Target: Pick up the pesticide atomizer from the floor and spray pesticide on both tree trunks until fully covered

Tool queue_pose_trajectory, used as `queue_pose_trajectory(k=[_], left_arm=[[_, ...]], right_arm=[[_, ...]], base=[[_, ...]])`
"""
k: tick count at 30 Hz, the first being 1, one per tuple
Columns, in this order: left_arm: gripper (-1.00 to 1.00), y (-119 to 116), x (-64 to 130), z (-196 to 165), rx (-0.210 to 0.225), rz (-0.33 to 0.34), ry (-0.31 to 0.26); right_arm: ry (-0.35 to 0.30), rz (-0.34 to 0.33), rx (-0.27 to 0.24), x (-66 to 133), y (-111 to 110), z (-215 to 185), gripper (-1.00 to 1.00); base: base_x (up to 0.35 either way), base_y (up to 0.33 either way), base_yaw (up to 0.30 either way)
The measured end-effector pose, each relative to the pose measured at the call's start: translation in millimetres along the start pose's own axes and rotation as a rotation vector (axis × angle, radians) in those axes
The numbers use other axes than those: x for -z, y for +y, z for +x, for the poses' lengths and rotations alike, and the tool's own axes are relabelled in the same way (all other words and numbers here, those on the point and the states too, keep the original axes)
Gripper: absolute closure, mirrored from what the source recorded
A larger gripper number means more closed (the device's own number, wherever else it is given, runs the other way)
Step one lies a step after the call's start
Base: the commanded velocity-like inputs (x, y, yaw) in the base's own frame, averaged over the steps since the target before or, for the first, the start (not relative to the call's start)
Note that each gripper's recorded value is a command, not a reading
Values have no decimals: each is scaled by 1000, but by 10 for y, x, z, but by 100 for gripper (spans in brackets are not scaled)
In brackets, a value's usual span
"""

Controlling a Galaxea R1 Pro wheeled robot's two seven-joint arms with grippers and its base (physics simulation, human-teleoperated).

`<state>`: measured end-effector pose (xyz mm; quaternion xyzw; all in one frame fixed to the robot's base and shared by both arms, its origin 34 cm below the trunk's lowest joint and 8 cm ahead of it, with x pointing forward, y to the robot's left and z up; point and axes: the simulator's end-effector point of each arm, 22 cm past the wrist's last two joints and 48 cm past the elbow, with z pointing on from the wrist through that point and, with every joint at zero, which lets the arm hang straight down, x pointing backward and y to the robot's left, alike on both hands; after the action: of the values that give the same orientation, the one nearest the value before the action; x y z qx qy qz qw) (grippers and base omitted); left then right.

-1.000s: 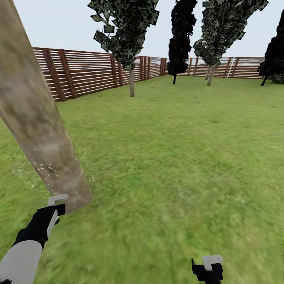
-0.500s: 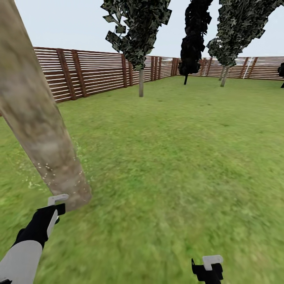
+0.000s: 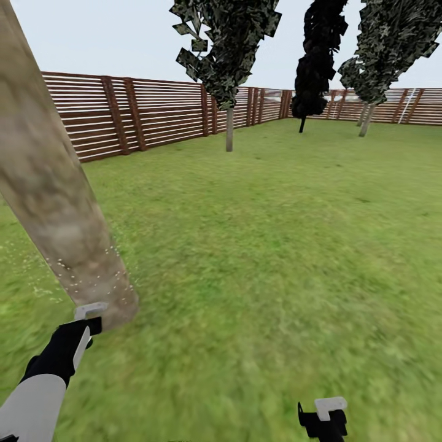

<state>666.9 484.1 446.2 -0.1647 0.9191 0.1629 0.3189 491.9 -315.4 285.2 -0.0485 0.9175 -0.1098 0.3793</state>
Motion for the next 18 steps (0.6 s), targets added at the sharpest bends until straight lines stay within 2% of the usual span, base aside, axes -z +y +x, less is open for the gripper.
queue_pose_trajectory(k=[5,10,18], left_arm=[[100,19,-6,9,3,-2,2],[100,219,-6,3,1,-78,-1],[100,206,-2,-2,3,-81,-5]], right_arm=[[0,0,0,0,-1,-1,-100],[0,1,0,1,-6,0,-100],[-1,1,0,1,-6,-1,-100]], base=[[42,-270,243],[112,-270,14],[170,-245,4]])
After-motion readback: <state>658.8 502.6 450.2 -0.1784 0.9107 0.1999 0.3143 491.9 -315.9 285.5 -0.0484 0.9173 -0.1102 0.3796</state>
